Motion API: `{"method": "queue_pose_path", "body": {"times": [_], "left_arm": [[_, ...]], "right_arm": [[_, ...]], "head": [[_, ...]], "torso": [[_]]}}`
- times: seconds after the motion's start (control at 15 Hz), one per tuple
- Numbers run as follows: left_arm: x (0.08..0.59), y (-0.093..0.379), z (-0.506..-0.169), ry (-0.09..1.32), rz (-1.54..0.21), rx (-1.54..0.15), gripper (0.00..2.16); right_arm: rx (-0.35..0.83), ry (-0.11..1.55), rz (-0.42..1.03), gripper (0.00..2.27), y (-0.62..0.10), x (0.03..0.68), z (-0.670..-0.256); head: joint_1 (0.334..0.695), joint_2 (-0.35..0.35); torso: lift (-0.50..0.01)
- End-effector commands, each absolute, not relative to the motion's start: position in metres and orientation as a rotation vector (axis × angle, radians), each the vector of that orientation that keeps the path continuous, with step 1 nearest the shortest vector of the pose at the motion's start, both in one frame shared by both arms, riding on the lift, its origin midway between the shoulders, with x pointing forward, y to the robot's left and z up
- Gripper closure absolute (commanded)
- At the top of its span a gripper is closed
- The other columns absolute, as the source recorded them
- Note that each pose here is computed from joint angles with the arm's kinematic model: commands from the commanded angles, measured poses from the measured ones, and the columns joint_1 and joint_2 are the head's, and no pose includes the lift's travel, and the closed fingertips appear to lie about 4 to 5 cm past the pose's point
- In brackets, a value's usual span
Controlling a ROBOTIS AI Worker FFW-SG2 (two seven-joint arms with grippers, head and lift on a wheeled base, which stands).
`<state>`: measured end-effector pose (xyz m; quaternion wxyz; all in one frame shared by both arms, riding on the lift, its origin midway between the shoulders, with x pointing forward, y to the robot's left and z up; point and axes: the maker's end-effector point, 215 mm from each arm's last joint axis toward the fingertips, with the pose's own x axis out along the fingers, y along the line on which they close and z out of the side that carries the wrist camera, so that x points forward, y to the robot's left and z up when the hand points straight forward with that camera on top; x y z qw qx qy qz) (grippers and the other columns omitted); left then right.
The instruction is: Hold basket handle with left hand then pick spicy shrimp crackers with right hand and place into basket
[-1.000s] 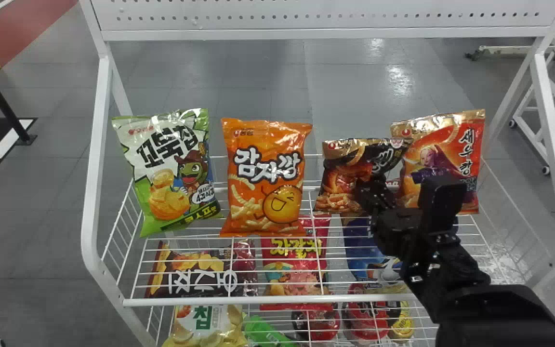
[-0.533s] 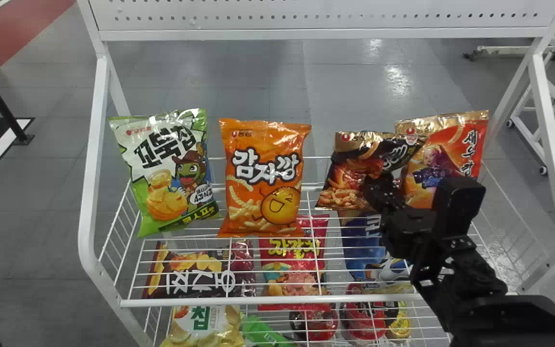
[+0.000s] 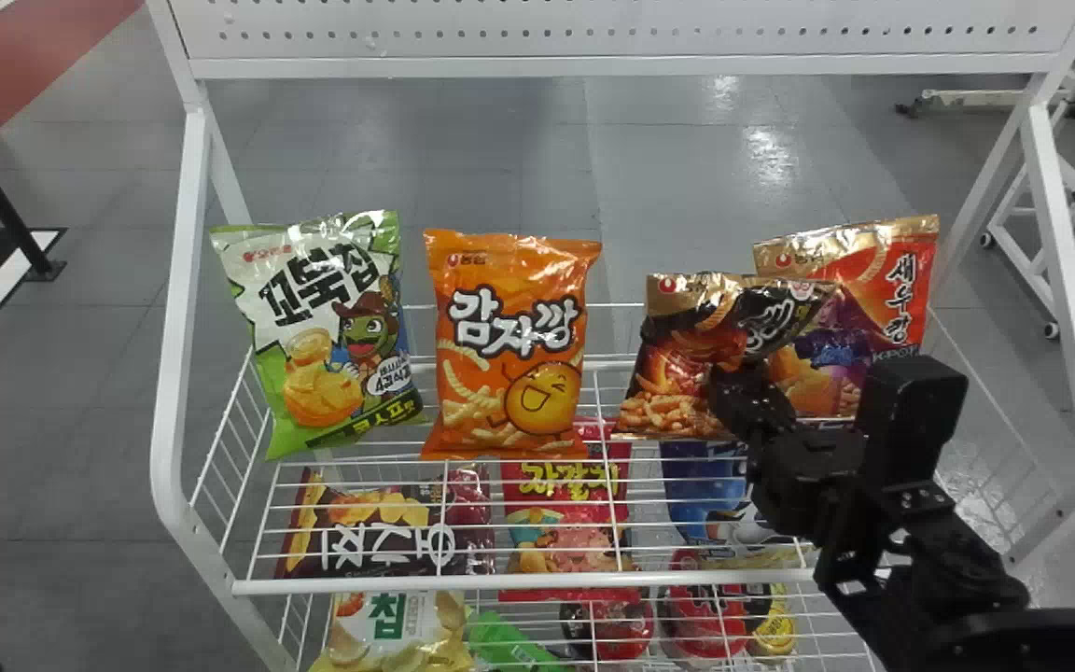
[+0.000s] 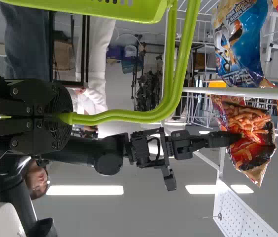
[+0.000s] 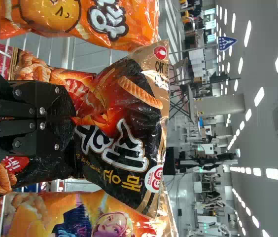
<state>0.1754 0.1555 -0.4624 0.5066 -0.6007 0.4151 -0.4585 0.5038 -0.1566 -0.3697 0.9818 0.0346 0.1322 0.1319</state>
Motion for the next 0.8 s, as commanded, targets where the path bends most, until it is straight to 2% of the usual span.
{"method": "queue_pose_path", "body": {"times": [0.0, 0.4, 0.73], "left_arm": [[0.175, 0.155, -0.46, 0.995, -1.117, -1.457, 2.14], [0.177, 0.154, -0.459, 0.994, -1.122, -1.455, 2.14], [0.177, 0.155, -0.459, 0.992, -1.12, -1.462, 2.14]], "right_arm": [[0.064, 0.293, 0.262, 2.25, -0.162, 0.484, -0.367], [0.107, 0.285, 0.277, 2.25, -0.187, 0.433, -0.345], [0.195, 0.422, 0.31, 2.25, -0.206, 0.389, -0.363]], "head": [[0.695, 0.0], [0.695, -0.036], [0.695, -0.076]], "torso": [[-0.01], [-0.01], [-0.01]]}}
